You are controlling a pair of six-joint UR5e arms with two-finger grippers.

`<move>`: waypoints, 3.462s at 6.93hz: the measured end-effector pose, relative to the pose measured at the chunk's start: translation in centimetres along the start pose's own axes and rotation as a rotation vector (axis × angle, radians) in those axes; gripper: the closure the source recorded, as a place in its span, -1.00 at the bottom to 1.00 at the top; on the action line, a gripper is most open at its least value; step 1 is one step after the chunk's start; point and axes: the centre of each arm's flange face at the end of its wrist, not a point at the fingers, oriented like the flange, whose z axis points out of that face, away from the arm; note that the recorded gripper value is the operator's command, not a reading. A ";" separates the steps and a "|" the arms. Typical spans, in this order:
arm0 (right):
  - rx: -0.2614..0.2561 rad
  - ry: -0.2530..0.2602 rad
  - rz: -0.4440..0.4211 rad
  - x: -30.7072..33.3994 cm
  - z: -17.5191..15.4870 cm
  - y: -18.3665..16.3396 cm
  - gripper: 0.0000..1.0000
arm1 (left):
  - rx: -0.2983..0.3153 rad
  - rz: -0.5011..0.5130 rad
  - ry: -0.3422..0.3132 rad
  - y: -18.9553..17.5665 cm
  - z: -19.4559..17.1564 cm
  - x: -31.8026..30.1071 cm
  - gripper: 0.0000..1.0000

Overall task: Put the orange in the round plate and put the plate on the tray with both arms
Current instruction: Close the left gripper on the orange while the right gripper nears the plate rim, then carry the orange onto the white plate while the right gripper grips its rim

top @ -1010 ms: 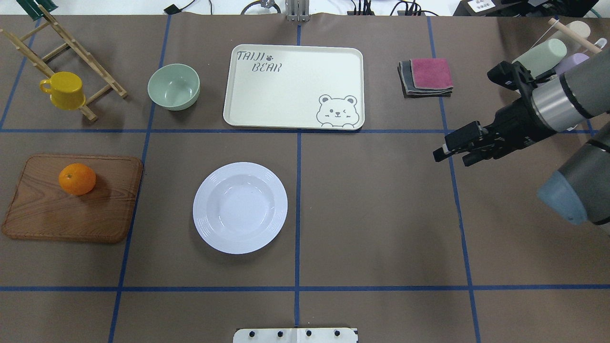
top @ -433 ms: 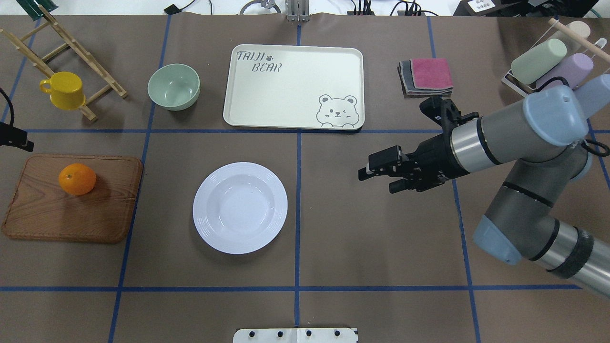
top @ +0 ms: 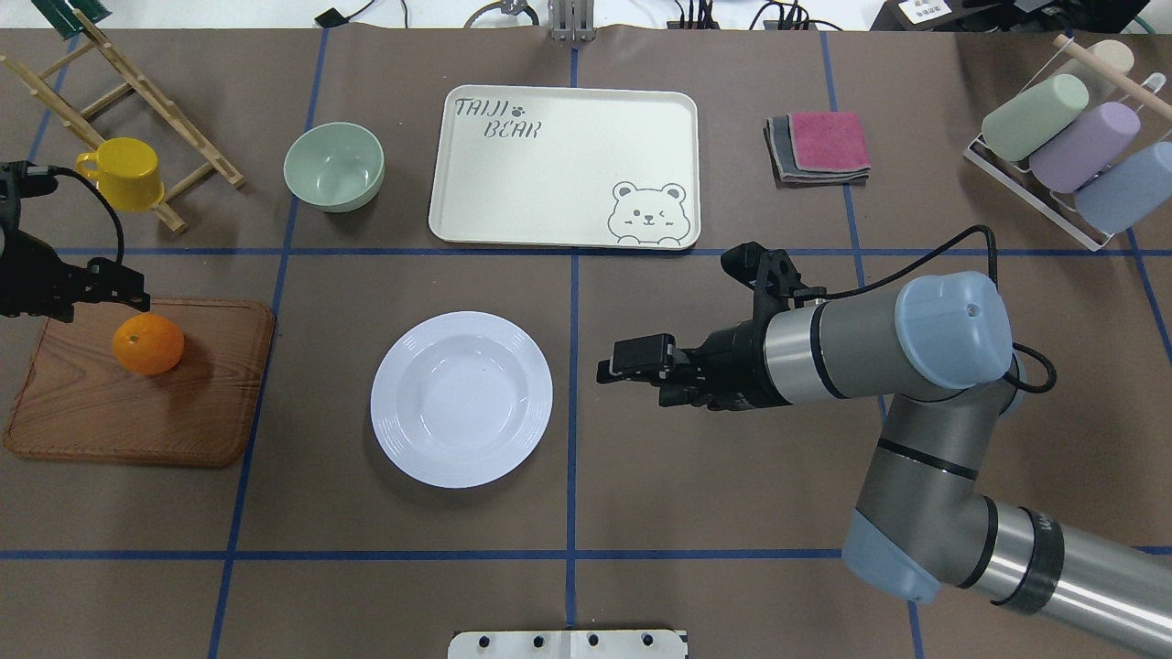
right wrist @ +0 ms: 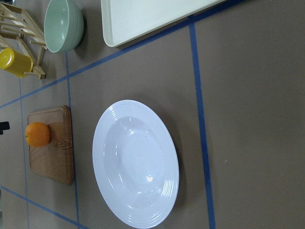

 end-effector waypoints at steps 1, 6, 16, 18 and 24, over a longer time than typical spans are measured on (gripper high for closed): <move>-0.001 -0.001 -0.002 0.0 0.4 0.6 -1.00 | -0.005 0.001 -0.011 0.8 1.1 1.2 -0.98; 0.018 -0.002 -0.012 0.0 1.9 2.4 -1.00 | -0.019 0.007 -0.039 2.0 2.8 1.4 -0.97; 0.076 -0.017 -0.021 0.2 4.0 4.5 -1.00 | -0.029 0.020 -0.015 0.6 4.2 4.6 -0.45; 0.113 -0.054 -0.027 -0.1 5.4 4.6 -1.00 | -0.036 -0.025 -0.014 -0.4 0.5 13.6 -0.46; 0.163 0.016 -0.017 1.4 11.3 2.2 -0.98 | -0.071 -0.096 0.015 7.4 2.3 32.7 -0.52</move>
